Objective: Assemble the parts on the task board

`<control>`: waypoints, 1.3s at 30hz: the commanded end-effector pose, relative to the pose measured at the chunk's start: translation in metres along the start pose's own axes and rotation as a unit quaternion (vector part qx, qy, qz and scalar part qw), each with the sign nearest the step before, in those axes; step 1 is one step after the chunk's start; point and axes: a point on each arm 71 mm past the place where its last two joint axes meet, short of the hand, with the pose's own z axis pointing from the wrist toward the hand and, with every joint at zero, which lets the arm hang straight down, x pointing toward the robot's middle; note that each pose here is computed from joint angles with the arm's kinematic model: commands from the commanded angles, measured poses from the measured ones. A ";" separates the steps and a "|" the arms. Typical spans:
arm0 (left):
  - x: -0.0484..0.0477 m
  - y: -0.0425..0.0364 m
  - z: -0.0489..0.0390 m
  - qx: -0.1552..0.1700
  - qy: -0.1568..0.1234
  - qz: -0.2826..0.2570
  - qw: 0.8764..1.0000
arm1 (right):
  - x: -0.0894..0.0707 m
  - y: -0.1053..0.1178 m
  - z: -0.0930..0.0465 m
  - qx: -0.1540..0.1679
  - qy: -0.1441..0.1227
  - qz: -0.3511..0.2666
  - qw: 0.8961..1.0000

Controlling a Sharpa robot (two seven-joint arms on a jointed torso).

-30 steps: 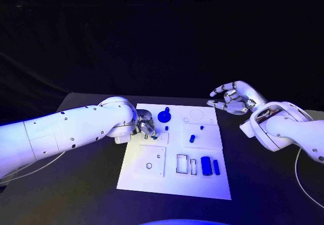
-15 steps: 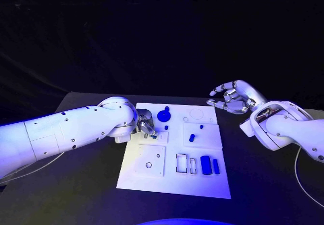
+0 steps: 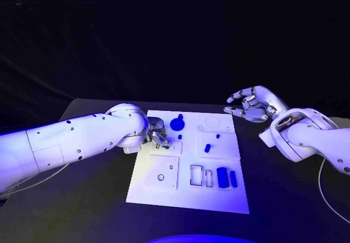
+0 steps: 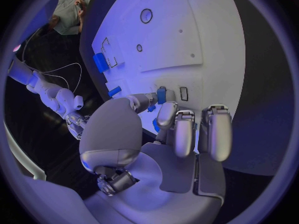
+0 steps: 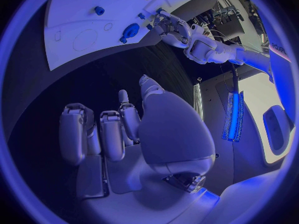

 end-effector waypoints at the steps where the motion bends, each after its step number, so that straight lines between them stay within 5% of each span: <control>1: 0.0042 0.0004 0.0006 -0.002 0.015 0.014 1.000 | 0.001 0.000 0.000 -0.004 0.005 -0.001 1.000; 39: 0.0054 -0.0003 0.0044 -0.007 0.040 0.016 0.999 | 0.002 0.000 0.000 -0.003 0.007 -0.001 1.000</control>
